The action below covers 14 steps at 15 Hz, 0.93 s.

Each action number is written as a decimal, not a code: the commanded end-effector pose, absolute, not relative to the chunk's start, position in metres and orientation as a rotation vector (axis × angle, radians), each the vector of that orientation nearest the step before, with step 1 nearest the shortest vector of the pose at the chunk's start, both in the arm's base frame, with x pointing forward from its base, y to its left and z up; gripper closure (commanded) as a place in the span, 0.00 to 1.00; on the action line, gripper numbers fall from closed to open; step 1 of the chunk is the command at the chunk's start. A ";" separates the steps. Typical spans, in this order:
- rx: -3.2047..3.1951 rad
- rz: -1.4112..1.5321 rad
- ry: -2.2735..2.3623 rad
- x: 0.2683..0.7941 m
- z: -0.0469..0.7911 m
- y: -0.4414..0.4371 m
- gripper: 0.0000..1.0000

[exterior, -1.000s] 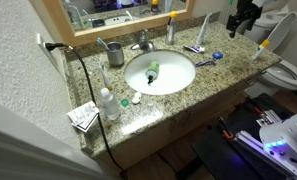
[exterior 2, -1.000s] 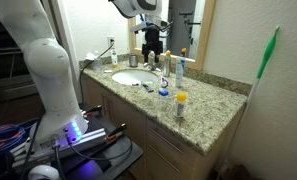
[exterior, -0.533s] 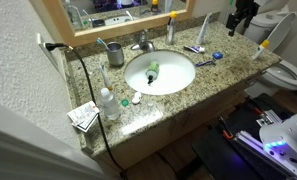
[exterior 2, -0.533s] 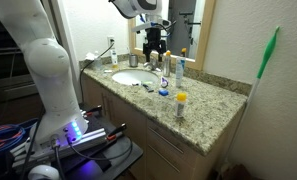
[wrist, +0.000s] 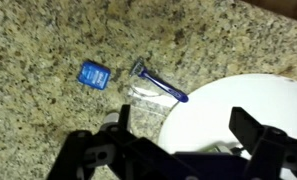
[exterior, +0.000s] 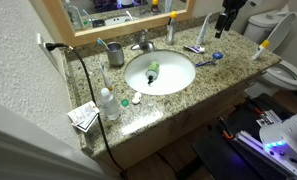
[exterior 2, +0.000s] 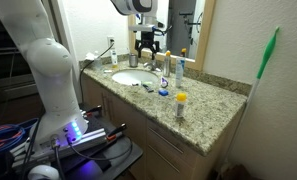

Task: Push the faucet handle downwards

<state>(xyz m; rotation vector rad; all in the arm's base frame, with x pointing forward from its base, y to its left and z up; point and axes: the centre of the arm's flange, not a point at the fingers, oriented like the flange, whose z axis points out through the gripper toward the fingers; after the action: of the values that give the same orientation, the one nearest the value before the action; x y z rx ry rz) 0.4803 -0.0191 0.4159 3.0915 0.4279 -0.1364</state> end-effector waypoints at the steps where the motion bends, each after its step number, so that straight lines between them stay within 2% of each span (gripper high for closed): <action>1: 3.112 -0.106 0.464 0.478 0.424 -0.019 0.00; 3: 3.121 -0.067 0.487 0.475 0.435 -0.023 0.00; 4: 3.100 -0.157 0.491 0.485 0.424 -0.015 0.00; 5: 3.116 -0.234 0.602 0.496 0.411 0.006 0.00; 9: 3.267 -0.179 0.887 0.520 0.411 0.105 0.00; 11: 3.367 -0.134 0.885 0.543 0.424 0.141 0.00; 12: 3.306 -0.129 0.852 0.508 0.413 0.126 0.00; 14: 3.338 -0.101 0.885 0.522 0.422 0.147 0.00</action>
<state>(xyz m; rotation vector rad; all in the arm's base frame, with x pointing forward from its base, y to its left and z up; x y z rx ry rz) 0.5226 0.1468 0.4222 3.3380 0.8846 -0.1006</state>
